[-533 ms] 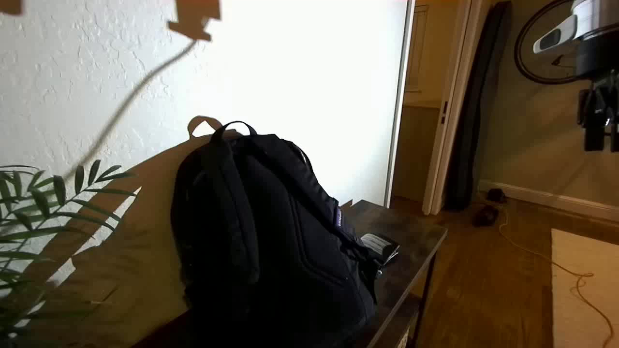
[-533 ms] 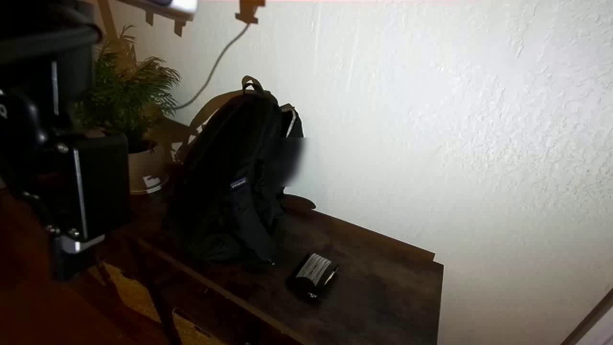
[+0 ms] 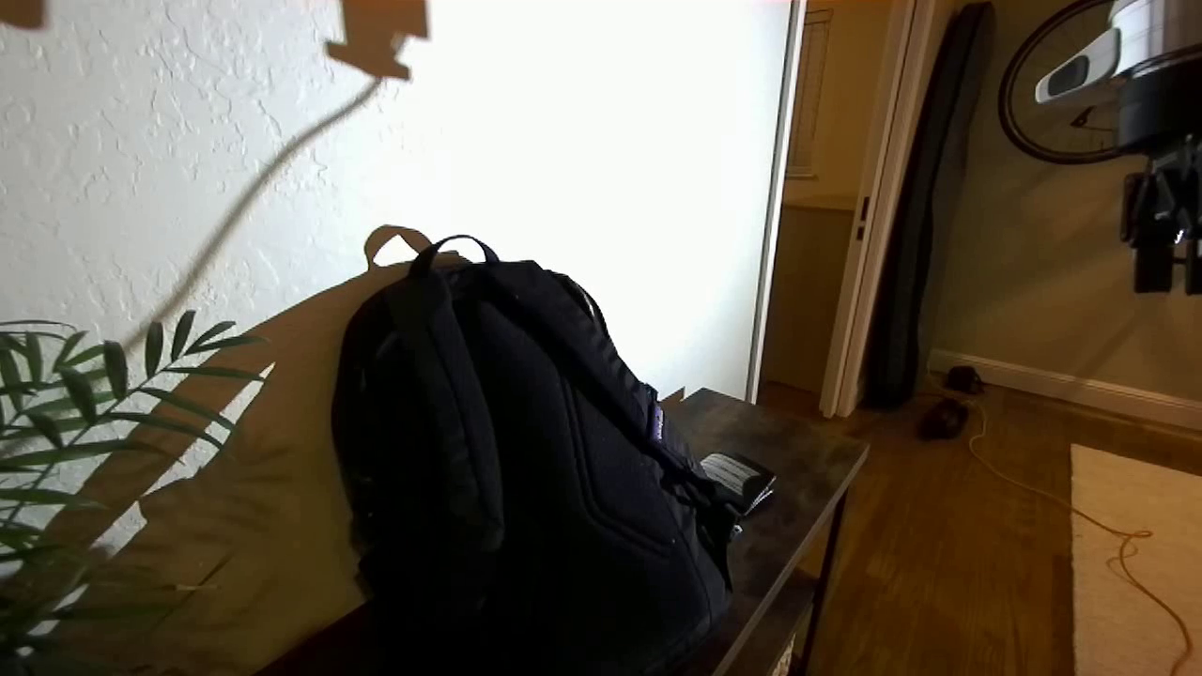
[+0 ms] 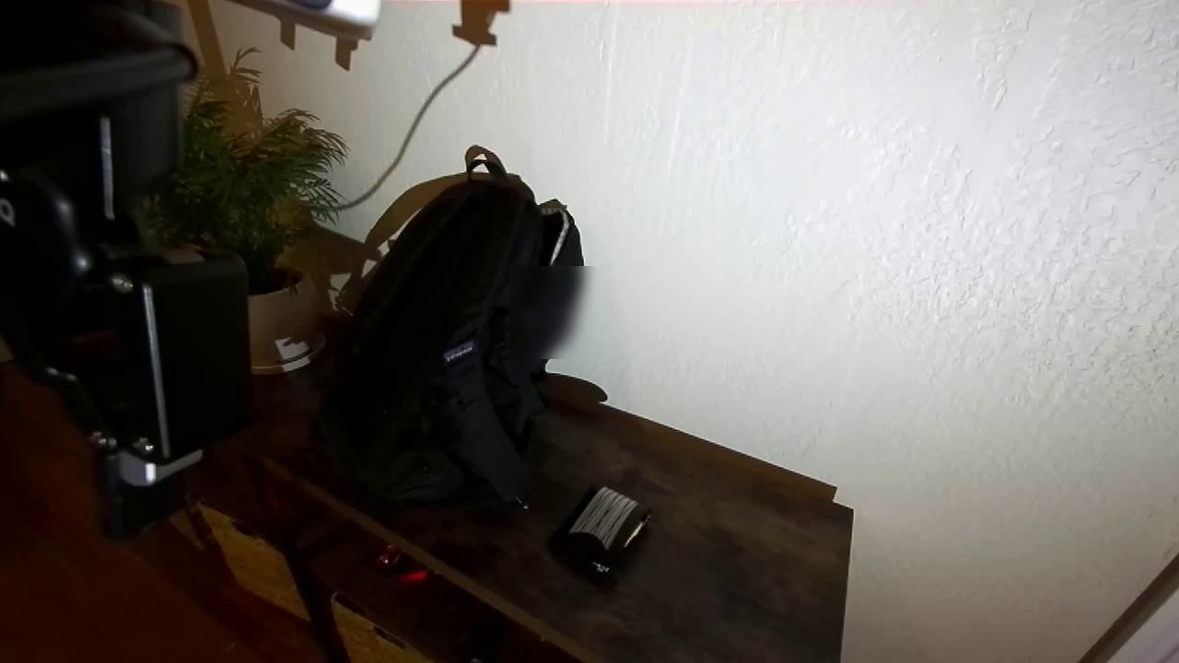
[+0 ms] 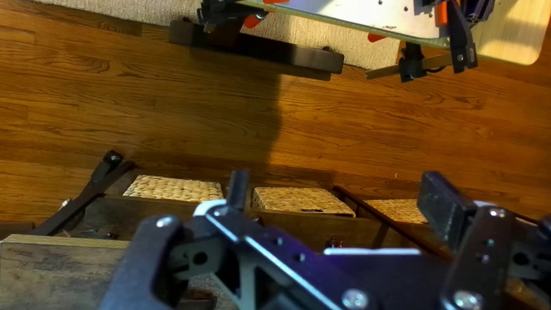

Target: Put the wallet inside the backpack

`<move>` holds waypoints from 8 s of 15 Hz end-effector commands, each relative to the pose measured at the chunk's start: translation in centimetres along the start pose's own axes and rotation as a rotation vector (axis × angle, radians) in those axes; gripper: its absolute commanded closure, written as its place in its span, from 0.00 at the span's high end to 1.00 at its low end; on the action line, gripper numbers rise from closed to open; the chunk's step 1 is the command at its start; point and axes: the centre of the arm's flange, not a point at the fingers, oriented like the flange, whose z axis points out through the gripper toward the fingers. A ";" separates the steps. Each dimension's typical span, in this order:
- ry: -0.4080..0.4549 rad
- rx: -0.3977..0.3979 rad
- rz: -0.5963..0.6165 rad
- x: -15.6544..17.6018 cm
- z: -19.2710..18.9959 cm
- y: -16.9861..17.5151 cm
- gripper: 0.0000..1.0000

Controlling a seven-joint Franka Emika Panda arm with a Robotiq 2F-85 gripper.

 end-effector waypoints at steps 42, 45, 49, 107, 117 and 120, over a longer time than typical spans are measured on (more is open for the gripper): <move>-0.003 -0.003 0.012 0.6 0.7 -0.5 1.00; -0.004 -0.014 0.017 2.4 2.2 -1.6 1.00; 0.023 -0.059 0.020 6.1 3.6 -2.1 1.00; 0.326 -0.216 0.256 29.4 14.9 8.1 1.00; 0.295 -0.219 0.244 30.7 16.4 7.8 1.00; 0.294 -0.224 0.252 31.2 16.9 8.0 1.00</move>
